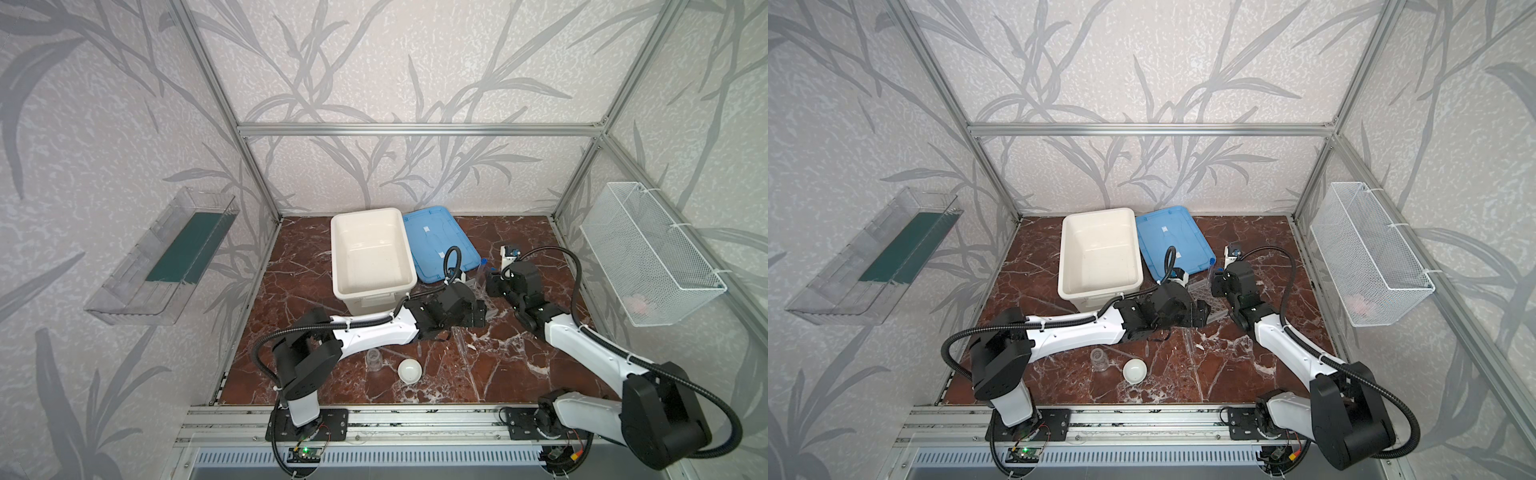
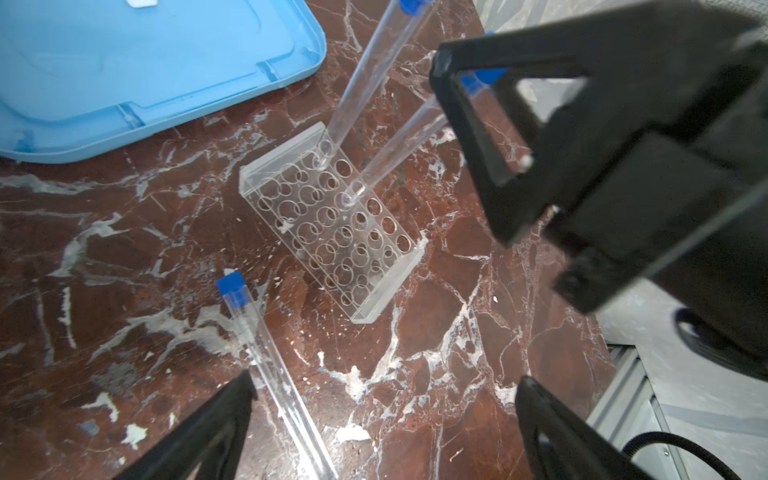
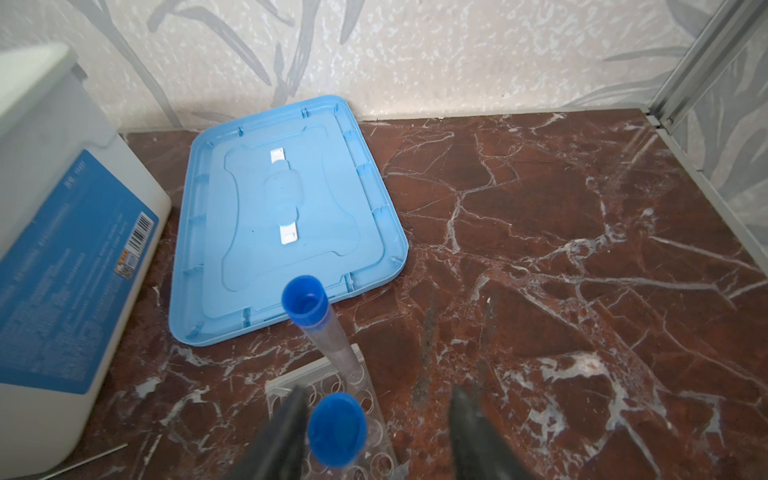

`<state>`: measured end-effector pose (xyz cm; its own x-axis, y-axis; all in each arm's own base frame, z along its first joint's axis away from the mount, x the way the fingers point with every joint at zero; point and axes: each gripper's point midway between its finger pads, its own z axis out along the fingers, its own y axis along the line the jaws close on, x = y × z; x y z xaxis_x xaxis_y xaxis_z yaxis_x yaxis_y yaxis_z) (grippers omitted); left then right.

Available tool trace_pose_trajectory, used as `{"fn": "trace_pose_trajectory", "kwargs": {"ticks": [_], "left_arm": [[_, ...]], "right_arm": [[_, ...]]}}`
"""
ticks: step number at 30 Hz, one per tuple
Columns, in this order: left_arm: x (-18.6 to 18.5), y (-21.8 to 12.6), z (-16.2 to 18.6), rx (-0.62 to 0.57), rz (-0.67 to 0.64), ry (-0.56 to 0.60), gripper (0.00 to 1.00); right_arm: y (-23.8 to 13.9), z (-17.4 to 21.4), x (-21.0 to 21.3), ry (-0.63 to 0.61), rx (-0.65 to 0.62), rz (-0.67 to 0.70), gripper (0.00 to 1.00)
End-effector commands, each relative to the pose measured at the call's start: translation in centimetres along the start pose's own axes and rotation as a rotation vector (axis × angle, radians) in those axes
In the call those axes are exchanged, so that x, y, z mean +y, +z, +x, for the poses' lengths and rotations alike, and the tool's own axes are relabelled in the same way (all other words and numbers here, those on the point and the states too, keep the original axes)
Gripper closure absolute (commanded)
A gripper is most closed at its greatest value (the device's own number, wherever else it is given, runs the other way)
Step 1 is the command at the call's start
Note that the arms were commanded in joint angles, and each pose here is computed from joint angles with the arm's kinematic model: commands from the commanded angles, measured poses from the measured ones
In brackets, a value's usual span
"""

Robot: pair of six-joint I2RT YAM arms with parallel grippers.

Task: Organize the chemistry lab equipment
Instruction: 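Release the tube and withdraw the right gripper while left gripper moves to last tube, then lower the left gripper and grasp the last blue-capped test tube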

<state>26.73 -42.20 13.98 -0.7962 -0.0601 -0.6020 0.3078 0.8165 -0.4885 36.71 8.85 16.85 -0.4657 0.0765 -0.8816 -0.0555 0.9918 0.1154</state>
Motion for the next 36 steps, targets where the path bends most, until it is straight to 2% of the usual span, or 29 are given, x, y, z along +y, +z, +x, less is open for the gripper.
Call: {"fn": "trace_pose_trajectory", "kwargs": {"ticks": [1, 2, 4, 10, 16, 22, 24, 29, 31, 36], "left_arm": [[2.0, -1.3, 0.2, -0.011, -0.120, -0.004, 0.02], [2.2, -1.4, 0.5, 0.001, -0.127, -0.006, 0.03], [2.3, -1.2, 1.2, 0.027, -0.130, -0.014, 0.04], [3.0, -0.6, 3.9, 0.138, -0.201, 0.038, 0.10], [3.4, 0.8, 6.5, 0.261, -0.260, 0.084, 0.17], [3.9, 2.8, 8.8, 0.340, -0.308, 0.113, 0.23], [4.3, 3.2, 9.4, 0.349, -0.322, 0.104, 0.31], [5.7, 3.7, 10.8, 0.392, -0.387, 0.114, 0.41], [6.0, 3.8, 11.0, 0.393, -0.408, 0.121, 0.48], [7.1, 3.4, 10.8, 0.395, -0.480, 0.165, 0.58]], "right_arm": [[-2.2, -0.8, -0.9, 0.049, -0.025, 0.023, 0.23], [-2.9, -0.9, -1.0, 0.065, -0.021, 0.027, 0.16], [-4.2, -0.9, -1.4, 0.104, 0.010, 0.031, 0.08], [-8.1, 1.2, -0.9, 0.154, 0.170, -0.026, 0.00], [-11.4, 3.8, 0.5, 0.186, 0.322, -0.122, 0.00], [-13.3, 5.0, 0.0, 0.218, 0.327, -0.117, 0.01], [-13.7, 5.4, -0.2, 0.214, 0.344, -0.112, 0.01], [-14.1, 5.9, -0.1, 0.217, 0.353, -0.124, 0.01], [-14.1, 6.0, 0.0, 0.222, 0.348, -0.132, 0.01], [-14.0, 6.2, -0.1, 0.212, 0.352, -0.132, 0.01]]}}
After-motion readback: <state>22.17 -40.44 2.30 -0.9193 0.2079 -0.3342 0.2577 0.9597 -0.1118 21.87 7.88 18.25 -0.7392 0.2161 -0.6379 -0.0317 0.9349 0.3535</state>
